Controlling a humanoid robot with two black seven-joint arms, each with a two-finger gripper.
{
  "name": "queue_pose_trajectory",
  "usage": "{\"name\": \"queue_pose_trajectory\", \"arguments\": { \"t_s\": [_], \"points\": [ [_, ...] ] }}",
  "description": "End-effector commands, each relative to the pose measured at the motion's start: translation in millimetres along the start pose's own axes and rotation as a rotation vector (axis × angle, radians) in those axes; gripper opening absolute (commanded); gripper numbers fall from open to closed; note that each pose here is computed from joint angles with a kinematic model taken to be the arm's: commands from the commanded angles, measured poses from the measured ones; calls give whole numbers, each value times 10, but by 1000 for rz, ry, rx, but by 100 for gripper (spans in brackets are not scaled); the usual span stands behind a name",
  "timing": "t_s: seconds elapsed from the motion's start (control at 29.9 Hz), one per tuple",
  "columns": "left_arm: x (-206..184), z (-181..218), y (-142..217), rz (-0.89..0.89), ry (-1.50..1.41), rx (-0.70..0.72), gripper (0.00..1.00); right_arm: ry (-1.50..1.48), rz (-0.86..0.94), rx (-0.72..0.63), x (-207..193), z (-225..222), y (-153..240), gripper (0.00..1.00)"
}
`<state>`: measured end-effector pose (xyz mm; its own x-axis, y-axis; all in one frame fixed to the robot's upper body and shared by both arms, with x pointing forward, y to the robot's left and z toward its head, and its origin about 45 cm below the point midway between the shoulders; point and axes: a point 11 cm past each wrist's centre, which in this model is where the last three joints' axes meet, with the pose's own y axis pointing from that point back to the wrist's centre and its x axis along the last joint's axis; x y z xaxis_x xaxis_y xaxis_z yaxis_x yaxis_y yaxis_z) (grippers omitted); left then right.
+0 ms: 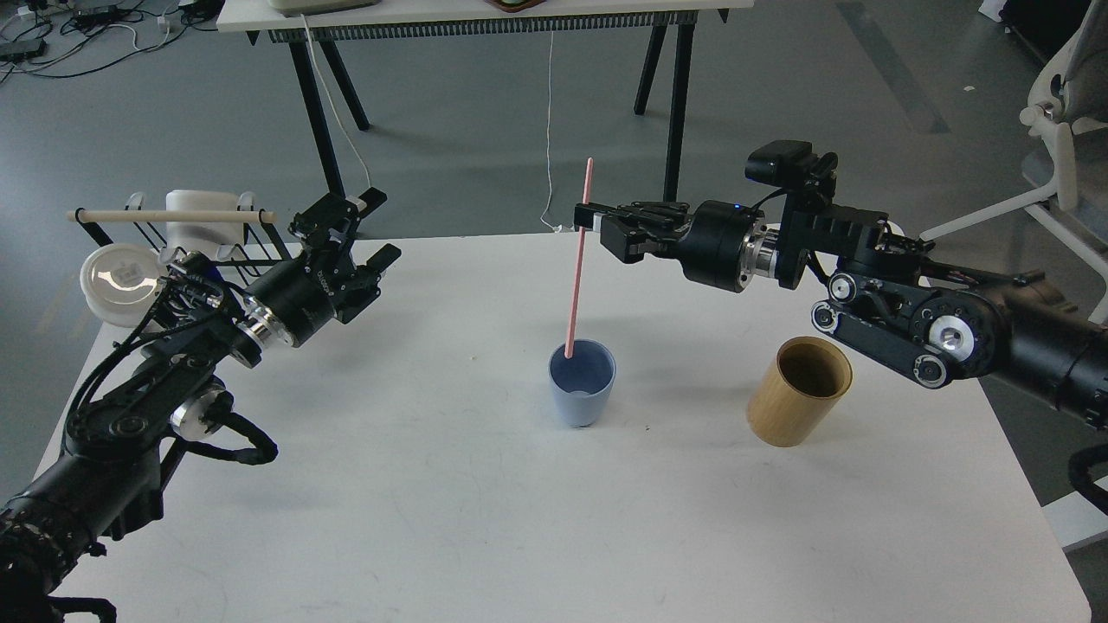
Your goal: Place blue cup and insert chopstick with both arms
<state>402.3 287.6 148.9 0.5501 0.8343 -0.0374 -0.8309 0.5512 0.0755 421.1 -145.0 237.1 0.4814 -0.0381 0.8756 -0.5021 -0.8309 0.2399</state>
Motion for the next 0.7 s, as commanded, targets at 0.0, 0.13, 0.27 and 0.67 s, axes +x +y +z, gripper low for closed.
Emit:
{"name": "queue_pose_trajectory", "arguments": {
  "t_s": [0.0, 0.13, 0.27, 0.67],
  "points": [
    [-1, -4, 2, 0, 1, 1, 91, 11, -17, 0, -65, 3, 5, 0],
    [-23, -18, -5, -3, 4, 1, 91, -3, -36, -8, -187, 30, 23, 5],
    [-26, -21, -6, -4, 4, 3, 91, 0, -38, -4, -210, 17, 4, 26],
    [-43, -21, -16, -10, 3, 3, 91, -105, 89, 39, 70, -117, -31, 95]
  ]
}}
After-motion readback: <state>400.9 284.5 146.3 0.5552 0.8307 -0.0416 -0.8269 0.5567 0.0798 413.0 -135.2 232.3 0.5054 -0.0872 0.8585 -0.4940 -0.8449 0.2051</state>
